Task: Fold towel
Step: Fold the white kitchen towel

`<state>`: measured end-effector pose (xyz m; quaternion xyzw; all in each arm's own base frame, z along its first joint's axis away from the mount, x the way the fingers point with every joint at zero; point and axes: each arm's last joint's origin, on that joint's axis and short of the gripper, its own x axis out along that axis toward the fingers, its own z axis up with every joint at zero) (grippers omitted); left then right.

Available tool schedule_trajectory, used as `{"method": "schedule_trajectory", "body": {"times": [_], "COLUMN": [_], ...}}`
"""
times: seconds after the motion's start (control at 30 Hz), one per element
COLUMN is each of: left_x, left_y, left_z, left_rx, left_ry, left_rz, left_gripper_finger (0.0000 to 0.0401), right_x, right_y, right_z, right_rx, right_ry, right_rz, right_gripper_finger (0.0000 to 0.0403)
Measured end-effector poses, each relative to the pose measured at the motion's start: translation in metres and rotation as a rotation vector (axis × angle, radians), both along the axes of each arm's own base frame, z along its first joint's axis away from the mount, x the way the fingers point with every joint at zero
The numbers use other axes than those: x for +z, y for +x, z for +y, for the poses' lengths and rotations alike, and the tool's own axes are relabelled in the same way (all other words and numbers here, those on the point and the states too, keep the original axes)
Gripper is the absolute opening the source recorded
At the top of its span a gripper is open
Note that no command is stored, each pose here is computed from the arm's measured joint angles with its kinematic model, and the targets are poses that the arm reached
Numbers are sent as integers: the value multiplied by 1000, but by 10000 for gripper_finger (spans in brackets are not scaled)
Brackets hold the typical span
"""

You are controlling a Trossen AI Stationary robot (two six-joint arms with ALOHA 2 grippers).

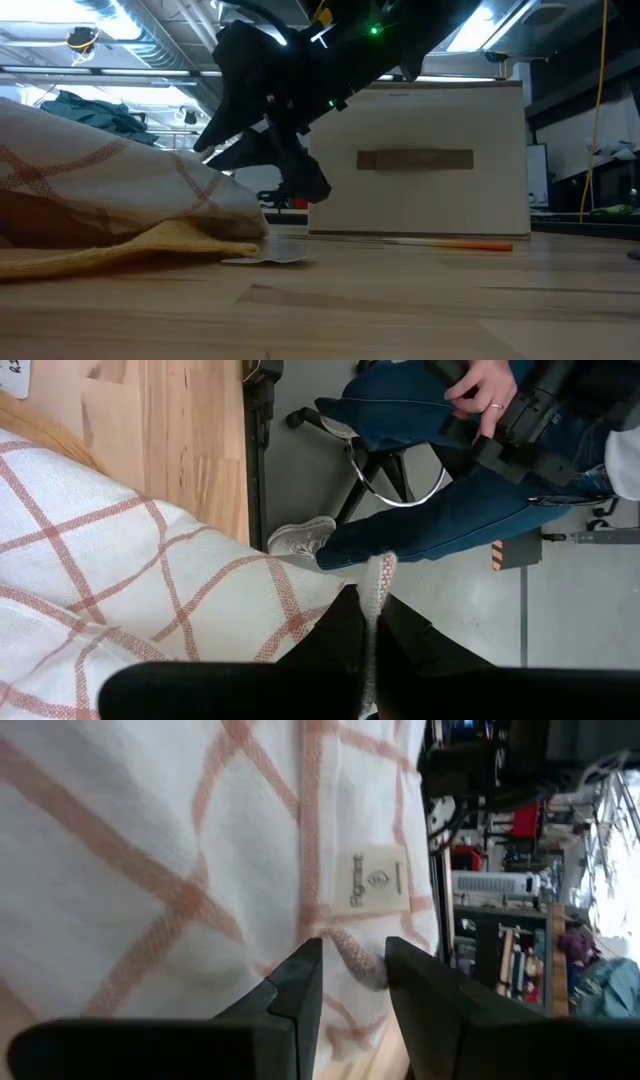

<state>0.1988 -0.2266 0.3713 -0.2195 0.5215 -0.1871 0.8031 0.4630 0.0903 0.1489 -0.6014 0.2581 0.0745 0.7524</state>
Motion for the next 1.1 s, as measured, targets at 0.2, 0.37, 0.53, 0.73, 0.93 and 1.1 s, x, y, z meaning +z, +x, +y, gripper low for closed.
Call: {"method": "schedule_trajectory", "body": {"times": [0.2, 0.37, 0.53, 0.73, 0.93, 1.1], "left_x": [0, 0, 0, 0, 0, 0], "left_y": [0, 0, 0, 0, 0, 0], "left_z": [0, 0, 0, 0, 0, 0], "left_rx": [0, 0, 1, 38, 25, 28], "left_ry": [0, 0, -1, -19, -13, -15], "left_rz": [0, 0, 1, 27, 17, 20], "left_gripper_finger": [0, 0, 0, 0, 0, 0], "right_x": [1, 3, 2, -8, -10, -8], "right_y": [1, 2, 1, -5, -8, -7], "right_z": [1, 2, 1, 0, -5, -4], "right_rx": [13, -36, -41, -56, -155, -151], "right_ry": [51, 140, 143, 96, 8, 2], "right_rz": [-14, -56, -43, 73, 97, 74], "right_gripper_finger": [115, 115, 115, 115, 115, 115]}}
